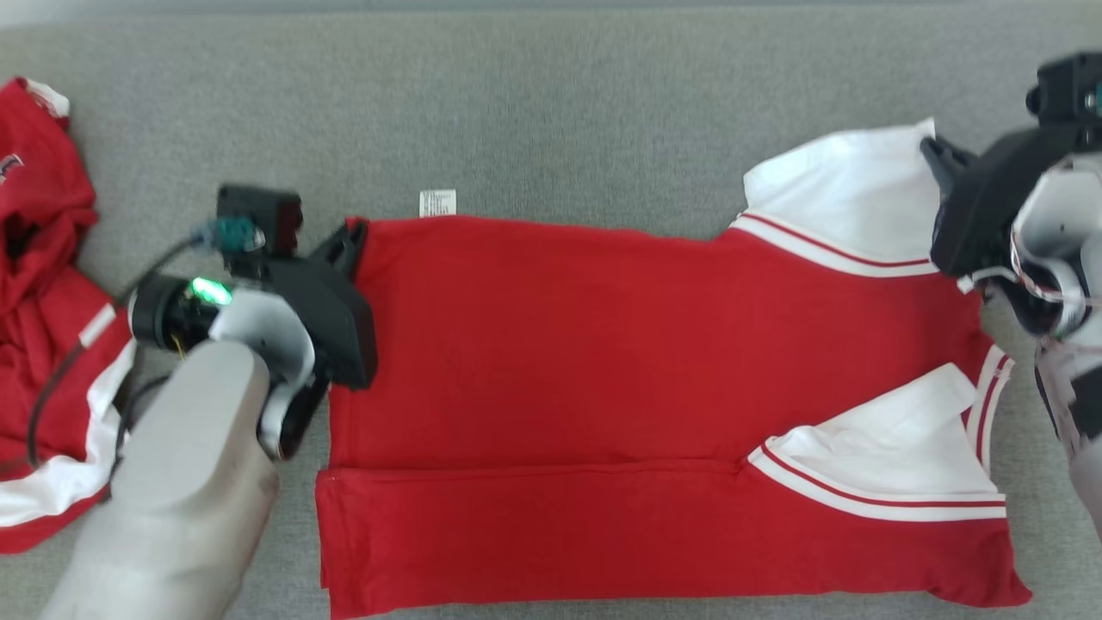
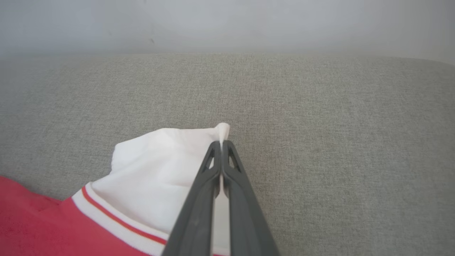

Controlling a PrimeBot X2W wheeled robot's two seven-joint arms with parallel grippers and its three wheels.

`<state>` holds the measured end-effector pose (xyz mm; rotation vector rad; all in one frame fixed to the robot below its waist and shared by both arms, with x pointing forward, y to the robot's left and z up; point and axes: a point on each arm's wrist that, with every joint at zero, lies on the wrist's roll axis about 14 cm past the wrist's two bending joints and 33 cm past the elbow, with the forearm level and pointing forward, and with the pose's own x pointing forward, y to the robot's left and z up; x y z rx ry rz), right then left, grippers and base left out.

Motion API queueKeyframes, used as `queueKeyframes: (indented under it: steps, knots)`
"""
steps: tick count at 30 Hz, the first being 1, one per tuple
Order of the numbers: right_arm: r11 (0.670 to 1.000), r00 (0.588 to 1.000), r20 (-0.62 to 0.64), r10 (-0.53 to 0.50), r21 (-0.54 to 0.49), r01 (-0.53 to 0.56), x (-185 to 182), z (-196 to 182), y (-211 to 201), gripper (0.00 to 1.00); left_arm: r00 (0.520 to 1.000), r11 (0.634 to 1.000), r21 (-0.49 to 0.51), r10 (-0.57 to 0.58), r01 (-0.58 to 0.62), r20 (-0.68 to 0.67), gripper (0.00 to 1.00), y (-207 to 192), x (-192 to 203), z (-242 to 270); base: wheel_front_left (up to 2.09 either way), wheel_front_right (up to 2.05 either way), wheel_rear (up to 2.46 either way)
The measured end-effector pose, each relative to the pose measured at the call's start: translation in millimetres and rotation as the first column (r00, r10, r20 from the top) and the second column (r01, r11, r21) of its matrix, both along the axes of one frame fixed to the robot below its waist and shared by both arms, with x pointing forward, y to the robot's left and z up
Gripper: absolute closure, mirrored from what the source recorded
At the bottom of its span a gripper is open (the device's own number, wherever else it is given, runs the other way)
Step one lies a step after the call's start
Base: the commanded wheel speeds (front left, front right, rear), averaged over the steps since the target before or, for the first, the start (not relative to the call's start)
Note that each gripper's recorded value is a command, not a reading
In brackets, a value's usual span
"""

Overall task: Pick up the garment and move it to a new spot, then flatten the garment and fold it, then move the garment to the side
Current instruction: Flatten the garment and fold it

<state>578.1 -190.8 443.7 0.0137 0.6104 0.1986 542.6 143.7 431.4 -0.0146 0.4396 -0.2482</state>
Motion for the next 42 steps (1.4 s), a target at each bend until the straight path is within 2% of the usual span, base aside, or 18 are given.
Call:
queueKeyframes:
  steps: [8,10,15,20,24,33,40,42]
  knots:
    - [0.998,0.996,0.086,0.035,0.058,-0.04,-38,20,0,1.0,0.984,0.999,-0.016,-0.036,0.039,0.173,1.0,-10,-25,27,0.0,0.0,0.0]
    - [0.998,0.994,0.099,0.054,0.039,-0.058,-50,24,-3,1.0,0.98,0.999,-0.025,-0.037,0.042,0.194,1.0,-12,-35,28,0.0,0.0,0.0]
    - [0.994,0.991,0.121,0.054,0.085,-0.064,-76,31,-6,1.0,0.967,0.998,-0.035,-0.032,0.042,0.253,1.0,-13,-54,35,0.0,0.0,0.0]
    - [0.992,0.995,0.053,0.083,0.087,-0.087,-108,25,-9,1.0,0.962,0.999,-0.03,-0.005,0.013,0.273,1.0,-3,-70,31,0.0,0.0,0.0]
    - [0.994,0.996,-0.02,0.086,0.074,-0.084,-134,16,-17,1.0,0.974,0.999,-0.036,0.021,-0.013,0.223,1.0,2,-86,11,0.0,0.0,0.0]
    - [0.992,0.985,-0.161,0.063,0.118,-0.044,-187,4,-18,1.0,0.983,0.997,-0.044,0.069,-0.063,0.172,1.0,12,-101,-8,0.0,0.0,0.0]
    - [0.991,0.977,-0.206,0.053,0.13,-0.026,-210,5,-12,1.0,0.983,0.996,-0.052,0.085,-0.078,0.162,1.0,14,-105,-13,0.0,0.0,0.0]
    - [0.991,0.975,-0.218,0.051,0.132,-0.023,-214,5,-11,1.0,0.984,0.994,-0.059,0.095,-0.087,0.153,0.75,14,-107,-15,0.0,0.0,0.0]
